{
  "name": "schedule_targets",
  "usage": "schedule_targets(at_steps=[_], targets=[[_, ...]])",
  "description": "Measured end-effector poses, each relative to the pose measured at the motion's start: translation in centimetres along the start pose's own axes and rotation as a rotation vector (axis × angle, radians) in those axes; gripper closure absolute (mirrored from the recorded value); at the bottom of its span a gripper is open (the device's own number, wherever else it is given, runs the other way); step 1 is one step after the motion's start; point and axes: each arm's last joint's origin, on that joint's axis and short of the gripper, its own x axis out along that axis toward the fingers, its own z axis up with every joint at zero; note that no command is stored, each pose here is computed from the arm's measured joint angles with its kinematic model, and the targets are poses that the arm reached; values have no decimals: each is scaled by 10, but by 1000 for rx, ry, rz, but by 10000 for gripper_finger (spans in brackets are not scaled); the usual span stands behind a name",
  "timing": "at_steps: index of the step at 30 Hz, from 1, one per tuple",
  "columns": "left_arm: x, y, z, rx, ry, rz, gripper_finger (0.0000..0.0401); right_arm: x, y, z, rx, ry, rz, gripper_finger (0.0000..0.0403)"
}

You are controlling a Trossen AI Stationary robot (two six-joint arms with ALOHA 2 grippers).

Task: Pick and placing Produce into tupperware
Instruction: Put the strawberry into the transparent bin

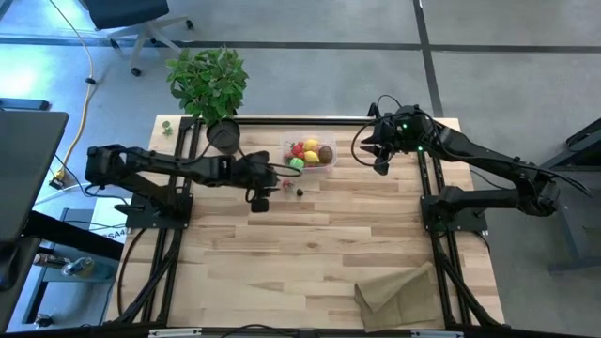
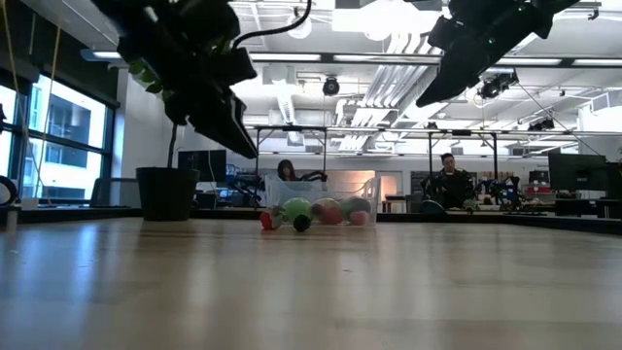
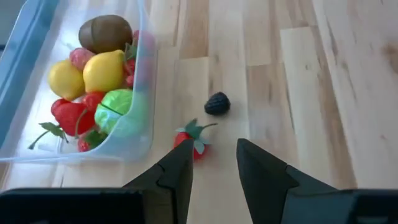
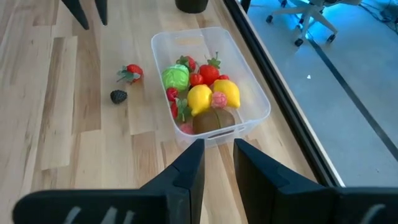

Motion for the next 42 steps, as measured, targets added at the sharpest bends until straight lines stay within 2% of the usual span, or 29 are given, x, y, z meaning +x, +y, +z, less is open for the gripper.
schedule_targets(at_steps=[6,10,14,19,25,33,42], targets=[[10,13,-22,-33,-122,9,288,0,0,0,0,-1,-1,327],[13,18,-34,-98,-173,39,288,0,0,0,0,-1,-2,327],[14,18,-38,-110,-176,35,288,0,0,0,0,-1,-3,327],[15,12,-34,-142,-213,-30,288,0,0,0,0,-1,-2,327],[30,-1,-39,-195,-152,-47,288,0,0,0,-1,-1,-2,327],[43,0,-42,-219,-154,19,288,0,0,0,-1,-1,-2,327],[53,-1,-47,-230,-129,33,288,0,0,0,0,-1,-2,327]])
